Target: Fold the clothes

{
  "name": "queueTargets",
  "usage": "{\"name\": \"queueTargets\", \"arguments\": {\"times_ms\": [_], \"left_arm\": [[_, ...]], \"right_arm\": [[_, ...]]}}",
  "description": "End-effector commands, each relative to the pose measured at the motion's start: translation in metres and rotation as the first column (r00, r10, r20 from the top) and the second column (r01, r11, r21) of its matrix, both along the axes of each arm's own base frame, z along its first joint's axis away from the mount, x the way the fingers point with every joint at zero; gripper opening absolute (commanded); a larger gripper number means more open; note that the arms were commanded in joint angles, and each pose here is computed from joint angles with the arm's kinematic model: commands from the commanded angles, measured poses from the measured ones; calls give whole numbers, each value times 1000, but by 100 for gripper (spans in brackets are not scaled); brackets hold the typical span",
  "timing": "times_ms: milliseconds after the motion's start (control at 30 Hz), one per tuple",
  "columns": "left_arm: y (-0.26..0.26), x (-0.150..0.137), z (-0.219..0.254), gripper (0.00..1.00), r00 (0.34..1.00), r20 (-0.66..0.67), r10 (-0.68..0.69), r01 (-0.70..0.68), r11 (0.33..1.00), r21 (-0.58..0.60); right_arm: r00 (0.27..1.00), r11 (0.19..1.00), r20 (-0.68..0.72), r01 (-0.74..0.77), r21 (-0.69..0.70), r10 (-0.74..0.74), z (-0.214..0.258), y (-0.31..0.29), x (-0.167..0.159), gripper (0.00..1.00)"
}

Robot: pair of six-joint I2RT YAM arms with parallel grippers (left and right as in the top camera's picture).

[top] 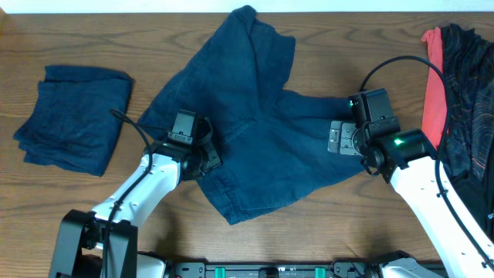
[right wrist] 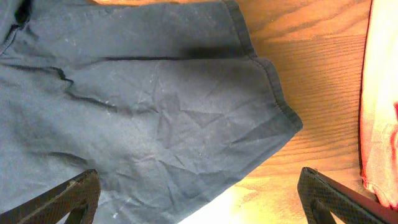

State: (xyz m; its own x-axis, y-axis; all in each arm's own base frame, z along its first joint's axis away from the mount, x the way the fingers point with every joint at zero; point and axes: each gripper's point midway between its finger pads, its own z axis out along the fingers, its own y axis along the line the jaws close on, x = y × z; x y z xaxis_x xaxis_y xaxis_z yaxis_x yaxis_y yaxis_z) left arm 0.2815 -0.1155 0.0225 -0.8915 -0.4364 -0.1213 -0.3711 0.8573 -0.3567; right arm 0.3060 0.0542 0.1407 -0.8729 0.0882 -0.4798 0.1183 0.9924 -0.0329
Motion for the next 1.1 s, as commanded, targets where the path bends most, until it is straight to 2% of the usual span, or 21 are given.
{"name": "queueTargets", "arguments": {"times_ms": [0, 300, 500, 567, 600, 767, 900, 1067], "left_arm": [[7, -2, -12, 45, 999, -29, 16, -15, 999, 38], [5, -1, -25, 45, 997, -59, 41, -39, 999, 33], [-18, 9, -14, 45, 1000, -20, -1, -1, 995, -97], [-19, 10, -13, 43, 1000, -11, -2, 1, 995, -103], [-19, 10, -12, 39, 1000, -11, -2, 1, 995, -103], [-19, 10, -12, 6, 1000, -10, -2, 1, 995, -101], [-18, 7, -13, 6, 1000, -21, -9, 6, 996, -95], [-6, -21, -6, 6, 987, -71, -144, 142, 989, -32]], "right_arm": [[1000, 1000, 7, 24, -8, -24, 2, -5, 0, 99], [1000, 1000, 1, 25, -10, -25, 1, -5, -1, 99], [1000, 1000, 1, 25, -10, -25, 2, -5, -1, 99], [1000, 1000, 2, 24, -10, -24, 2, -5, -1, 99], [1000, 1000, 2, 24, -10, -24, 2, -5, -1, 99], [1000, 1000, 1, 25, -10, -25, 2, -5, -1, 99], [1000, 1000, 1, 25, -11, -25, 2, -5, -1, 99], [997, 995, 16, 78, -70, -77, 4, -21, 0, 99]]}}
